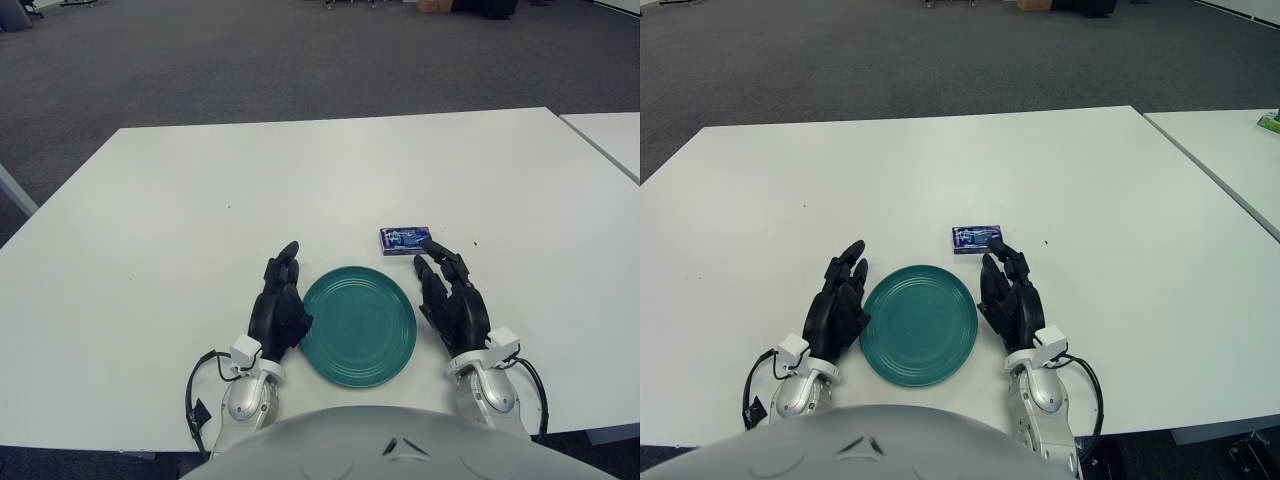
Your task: Put the gum into the plate.
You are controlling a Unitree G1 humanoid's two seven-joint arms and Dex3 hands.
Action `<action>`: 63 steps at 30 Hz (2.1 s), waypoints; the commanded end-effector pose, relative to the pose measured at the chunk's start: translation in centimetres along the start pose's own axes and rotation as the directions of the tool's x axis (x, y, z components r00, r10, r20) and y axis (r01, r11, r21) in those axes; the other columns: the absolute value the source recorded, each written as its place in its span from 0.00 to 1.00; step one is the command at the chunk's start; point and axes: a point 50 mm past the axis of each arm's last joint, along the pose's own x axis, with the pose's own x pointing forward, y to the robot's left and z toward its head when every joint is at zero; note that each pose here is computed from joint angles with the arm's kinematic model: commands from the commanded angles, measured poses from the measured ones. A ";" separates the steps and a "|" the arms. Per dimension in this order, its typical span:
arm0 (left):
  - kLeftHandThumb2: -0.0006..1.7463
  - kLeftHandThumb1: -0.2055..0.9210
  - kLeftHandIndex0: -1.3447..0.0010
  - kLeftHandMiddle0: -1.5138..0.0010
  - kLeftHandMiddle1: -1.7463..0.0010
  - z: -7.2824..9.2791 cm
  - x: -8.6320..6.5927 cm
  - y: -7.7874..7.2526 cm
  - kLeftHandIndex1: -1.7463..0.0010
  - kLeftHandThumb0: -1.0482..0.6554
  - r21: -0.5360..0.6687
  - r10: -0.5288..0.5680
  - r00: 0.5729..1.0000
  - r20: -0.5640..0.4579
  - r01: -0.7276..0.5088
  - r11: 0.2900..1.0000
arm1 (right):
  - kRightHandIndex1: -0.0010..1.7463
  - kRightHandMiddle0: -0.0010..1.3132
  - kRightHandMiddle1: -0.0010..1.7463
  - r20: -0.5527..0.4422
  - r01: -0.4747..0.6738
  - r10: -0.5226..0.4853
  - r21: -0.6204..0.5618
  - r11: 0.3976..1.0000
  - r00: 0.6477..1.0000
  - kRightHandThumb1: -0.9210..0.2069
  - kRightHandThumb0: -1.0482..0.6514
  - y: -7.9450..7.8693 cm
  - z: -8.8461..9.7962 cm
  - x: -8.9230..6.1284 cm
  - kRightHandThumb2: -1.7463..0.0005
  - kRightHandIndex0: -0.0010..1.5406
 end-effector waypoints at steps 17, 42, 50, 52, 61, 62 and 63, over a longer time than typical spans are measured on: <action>0.60 1.00 1.00 0.89 1.00 -0.2 0.1 -0.1 0.70 0.00 0.011 -0.010 1.000 -0.014 0.010 1.000 | 0.01 0.00 0.42 -0.025 0.013 -0.013 0.011 1.000 1.000 0.00 0.15 -0.3 -0.4 -0.2 0.68 0.15; 0.59 1.00 1.00 0.88 1.00 -0.6 1.1 -1.2 0.67 0.00 -0.023 -0.011 1.000 0.010 0.011 1.000 | 0.01 0.00 0.35 0.108 0.089 0.162 -0.988 0.125 0.981 0.00 0.12 -1.2 11.7 4.7 0.74 0.19; 0.59 1.00 1.00 0.86 0.99 -0.6 1.2 -1.7 0.64 0.00 -0.051 0.007 1.000 0.012 -0.006 0.999 | 0.00 0.00 0.32 0.001 0.025 0.201 -0.993 -0.115 0.980 0.00 0.12 1.4 12.8 6.5 0.74 0.16; 0.59 1.00 1.00 0.85 0.99 -0.6 1.2 -1.8 0.64 0.00 -0.052 0.009 1.000 0.012 -0.009 0.999 | 0.00 0.00 0.31 -0.027 0.008 0.209 -0.986 -0.164 0.978 0.00 0.13 1.8 12.9 6.9 0.73 0.16; 0.58 1.00 1.00 0.83 0.99 -0.6 1.1 -1.9 0.60 0.00 -0.029 0.001 1.000 0.012 -0.001 1.000 | 0.00 0.00 0.28 -0.157 -0.086 0.230 -0.953 -0.290 0.961 0.00 0.14 2.6 11.2 8.5 0.72 0.15; 0.58 1.00 1.00 0.83 0.99 -0.6 1.0 -1.9 0.60 0.00 -0.030 0.000 1.000 0.013 0.001 1.000 | 0.00 0.00 0.28 -0.171 -0.098 0.236 -0.951 -0.292 0.957 0.00 0.14 2.6 10.8 8.8 0.72 0.15; 0.58 1.00 1.00 0.83 0.99 -0.6 1.0 -2.0 0.60 0.00 -0.030 -0.001 1.000 0.013 0.002 1.000 | 0.00 0.00 0.28 -0.180 -0.106 0.241 -0.950 -0.293 0.954 0.00 0.13 2.5 10.5 9.0 0.72 0.15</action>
